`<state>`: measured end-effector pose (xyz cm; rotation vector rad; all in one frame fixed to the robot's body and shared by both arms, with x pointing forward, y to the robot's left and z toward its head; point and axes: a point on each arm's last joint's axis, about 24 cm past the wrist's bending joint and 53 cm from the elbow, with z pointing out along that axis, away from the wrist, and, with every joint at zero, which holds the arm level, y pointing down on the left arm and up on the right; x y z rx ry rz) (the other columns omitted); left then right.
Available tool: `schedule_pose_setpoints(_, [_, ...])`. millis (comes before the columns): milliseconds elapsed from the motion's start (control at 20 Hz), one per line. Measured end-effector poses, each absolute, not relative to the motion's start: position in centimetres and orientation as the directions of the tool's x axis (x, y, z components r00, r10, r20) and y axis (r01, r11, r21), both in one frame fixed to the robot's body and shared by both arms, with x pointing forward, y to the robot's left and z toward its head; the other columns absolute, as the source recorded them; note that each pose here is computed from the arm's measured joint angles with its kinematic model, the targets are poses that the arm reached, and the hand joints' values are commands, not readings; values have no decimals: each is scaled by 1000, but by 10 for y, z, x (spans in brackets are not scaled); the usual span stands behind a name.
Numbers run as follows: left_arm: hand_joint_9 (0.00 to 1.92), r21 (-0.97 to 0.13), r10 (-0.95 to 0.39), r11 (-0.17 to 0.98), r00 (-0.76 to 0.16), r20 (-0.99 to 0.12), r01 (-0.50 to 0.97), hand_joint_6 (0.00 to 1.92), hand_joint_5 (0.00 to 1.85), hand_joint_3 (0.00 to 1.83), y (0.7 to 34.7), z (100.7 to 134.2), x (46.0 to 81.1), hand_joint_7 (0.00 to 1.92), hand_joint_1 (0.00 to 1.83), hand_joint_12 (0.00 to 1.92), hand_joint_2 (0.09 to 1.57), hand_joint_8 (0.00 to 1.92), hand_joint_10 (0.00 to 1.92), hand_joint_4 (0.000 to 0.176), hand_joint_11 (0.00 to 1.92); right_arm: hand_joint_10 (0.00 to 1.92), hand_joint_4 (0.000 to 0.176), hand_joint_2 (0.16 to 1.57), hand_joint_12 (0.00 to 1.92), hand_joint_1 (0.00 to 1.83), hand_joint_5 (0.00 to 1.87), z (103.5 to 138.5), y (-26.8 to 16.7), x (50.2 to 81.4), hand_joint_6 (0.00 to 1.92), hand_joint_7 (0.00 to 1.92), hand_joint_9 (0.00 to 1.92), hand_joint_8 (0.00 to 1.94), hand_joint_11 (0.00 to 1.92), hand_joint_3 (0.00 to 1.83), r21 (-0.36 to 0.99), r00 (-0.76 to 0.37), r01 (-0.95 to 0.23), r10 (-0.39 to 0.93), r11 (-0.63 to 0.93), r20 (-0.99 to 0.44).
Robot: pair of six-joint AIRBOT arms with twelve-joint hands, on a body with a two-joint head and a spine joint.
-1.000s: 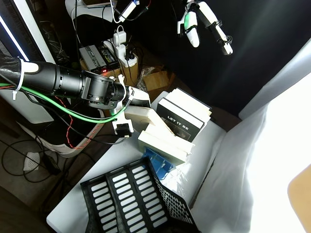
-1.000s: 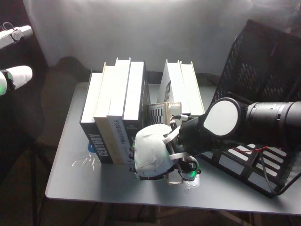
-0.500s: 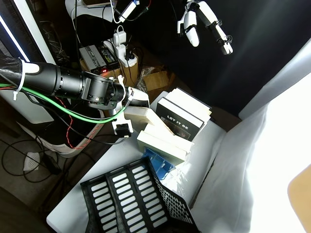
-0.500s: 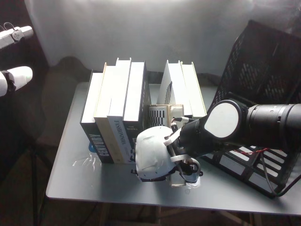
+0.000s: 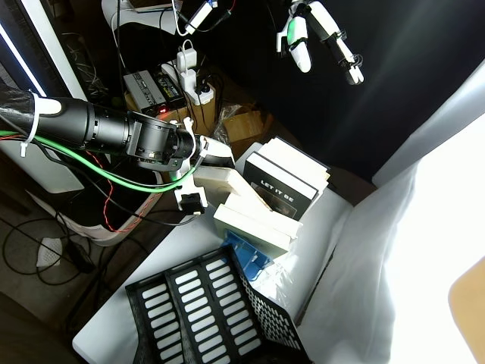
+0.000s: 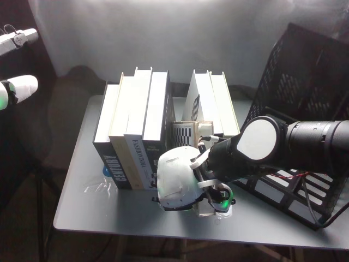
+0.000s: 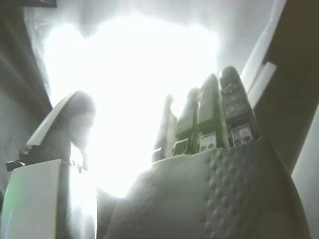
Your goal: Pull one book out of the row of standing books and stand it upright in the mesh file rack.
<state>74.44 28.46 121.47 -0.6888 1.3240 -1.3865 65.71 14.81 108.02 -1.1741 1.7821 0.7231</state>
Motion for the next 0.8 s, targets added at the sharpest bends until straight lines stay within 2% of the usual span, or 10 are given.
schedule_pose_setpoints(50, [0,-943,-926,163,-284,-247,290,3,90,375,285,1215,744,0,500,0,1203,0,0,52,0,1562,0,552,1917,1240,903,1080,148,657,1586,1096,1109,1594,672,1326,10,-188,-921,-423,389,-886])
schedule_pose_setpoints(100, [0,-943,-927,162,-284,-247,292,6,98,370,285,1215,744,0,516,0,1199,0,0,50,0,1593,0,520,1920,1257,943,1080,148,657,1503,1115,1161,1609,745,1348,10,-188,-921,-423,390,-886])
schedule_pose_setpoints(150, [0,-942,-927,162,-283,-247,293,4,94,371,285,1215,744,0,503,0,1204,0,0,48,0,1632,0,634,1921,1249,873,1080,148,657,1417,1042,1049,1590,669,1136,10,-188,-921,-423,389,-886])
schedule_pose_setpoints(200, [0,-943,-927,161,-284,-247,292,5,98,368,285,1215,744,0,513,0,1204,0,0,39,0,1652,0,611,1921,1250,889,1080,148,657,1428,1050,1059,1609,685,1181,8,-186,-922,-426,386,-885])
schedule_pose_setpoints(250, [0,-943,-926,162,-284,-247,292,11,112,357,285,1215,744,0,540,0,1194,0,0,38,0,1481,0,814,1884,1346,807,1079,148,656,1297,967,874,1442,594,741,8,-185,-924,-428,383,-884])
schedule_pose_setpoints(300, [0,-942,-926,162,-284,-248,292,13,118,349,285,1215,744,0,558,0,1184,0,0,40,0,1352,0,909,1813,1367,813,1081,149,653,1210,992,854,1275,554,500,3,-177,-927,-430,374,-885])
schedule_pose_setpoints(450, [0,-943,-926,162,-284,-247,291,5,101,335,284,1215,744,0,557,0,1189,0,0,55,0,1247,0,1091,1738,1372,865,1101,142,645,1144,1047,916,856,462,50,18,-172,-939,-426,343,-888])
schedule_pose_setpoints(550, [0,-943,-927,161,-284,-246,293,3,103,221,284,1215,744,0,563,0,1257,0,0,48,0,1120,0,1122,1738,1246,863,1120,134,647,1126,1028,874,991,402,18,24,-171,-939,-406,343,-898])
schedule_pose_setpoints(650, [0,-944,-929,153,-283,-238,292,3,106,140,284,1216,744,0,603,0,1286,0,0,46,0,1316,0,1131,1773,1365,850,1130,128,646,1024,1025,841,1042,450,4,31,-171,-942,-401,333,-900])
schedule_pose_setpoints(800, [0,-945,-932,148,-279,-232,292,4,108,132,285,1216,744,0,597,0,1299,0,0,44,0,1333,0,1133,1799,1372,820,1149,120,642,1073,1031,857,1019,542,1,50,-177,-947,-385,317,-906])
